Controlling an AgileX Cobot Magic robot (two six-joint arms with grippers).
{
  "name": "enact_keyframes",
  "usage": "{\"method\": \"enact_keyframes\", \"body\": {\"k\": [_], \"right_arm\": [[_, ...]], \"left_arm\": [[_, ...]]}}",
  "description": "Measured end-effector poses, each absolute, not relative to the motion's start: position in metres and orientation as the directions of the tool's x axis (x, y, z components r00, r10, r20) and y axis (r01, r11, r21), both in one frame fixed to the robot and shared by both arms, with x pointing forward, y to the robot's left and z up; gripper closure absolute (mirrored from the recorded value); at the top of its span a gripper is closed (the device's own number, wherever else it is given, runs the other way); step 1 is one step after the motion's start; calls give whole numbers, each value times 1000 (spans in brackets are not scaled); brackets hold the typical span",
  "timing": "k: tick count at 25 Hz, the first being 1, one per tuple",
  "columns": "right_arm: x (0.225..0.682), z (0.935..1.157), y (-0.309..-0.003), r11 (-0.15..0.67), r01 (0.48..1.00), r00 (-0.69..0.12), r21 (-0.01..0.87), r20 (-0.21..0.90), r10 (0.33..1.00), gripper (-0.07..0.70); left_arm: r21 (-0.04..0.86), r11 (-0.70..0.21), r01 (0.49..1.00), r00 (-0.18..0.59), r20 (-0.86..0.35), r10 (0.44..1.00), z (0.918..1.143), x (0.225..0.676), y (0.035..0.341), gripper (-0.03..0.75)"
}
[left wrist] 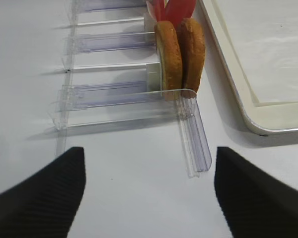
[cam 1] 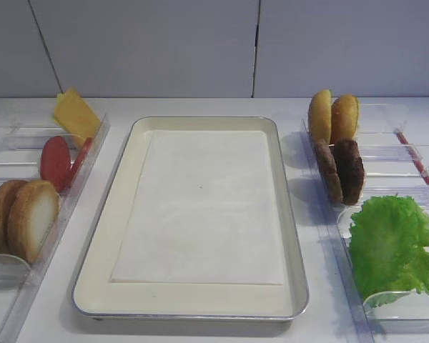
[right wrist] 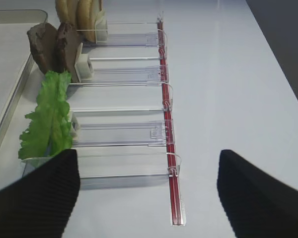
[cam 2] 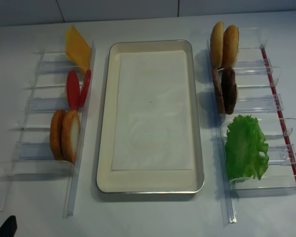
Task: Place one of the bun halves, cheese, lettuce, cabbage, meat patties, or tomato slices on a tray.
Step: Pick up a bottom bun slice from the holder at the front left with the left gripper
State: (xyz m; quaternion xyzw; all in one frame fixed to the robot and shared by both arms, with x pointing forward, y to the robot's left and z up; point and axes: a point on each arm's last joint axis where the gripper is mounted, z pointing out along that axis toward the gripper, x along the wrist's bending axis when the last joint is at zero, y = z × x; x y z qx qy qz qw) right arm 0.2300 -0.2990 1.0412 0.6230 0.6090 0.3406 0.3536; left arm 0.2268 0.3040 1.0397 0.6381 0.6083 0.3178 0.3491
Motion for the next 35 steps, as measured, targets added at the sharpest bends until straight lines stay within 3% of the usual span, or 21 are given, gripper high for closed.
{"method": "enact_keyframes", "body": {"k": [9, 13, 21, 27, 35], "right_arm": [[230, 1041, -299, -8, 518, 26, 855, -6, 1000, 56], [230, 1041, -299, -8, 518, 26, 855, -6, 1000, 56], [230, 1041, -299, -8, 518, 26, 855, -6, 1000, 56], [230, 1041, -299, -8, 518, 26, 855, -6, 1000, 56], [230, 1041, -299, -8, 518, 26, 855, -6, 1000, 56]], "left_arm": [[851, -44, 524, 95, -7, 995, 1052, 223, 302, 286], [836, -76, 544, 125, 8, 992, 1069, 230, 300, 292], [753, -61, 656, 185, -81, 979, 1108, 254, 289, 298], [674, -43, 738, 213, -172, 962, 1135, 293, 277, 358], [522, -36, 852, 184, -234, 955, 1139, 359, 268, 365]]}}
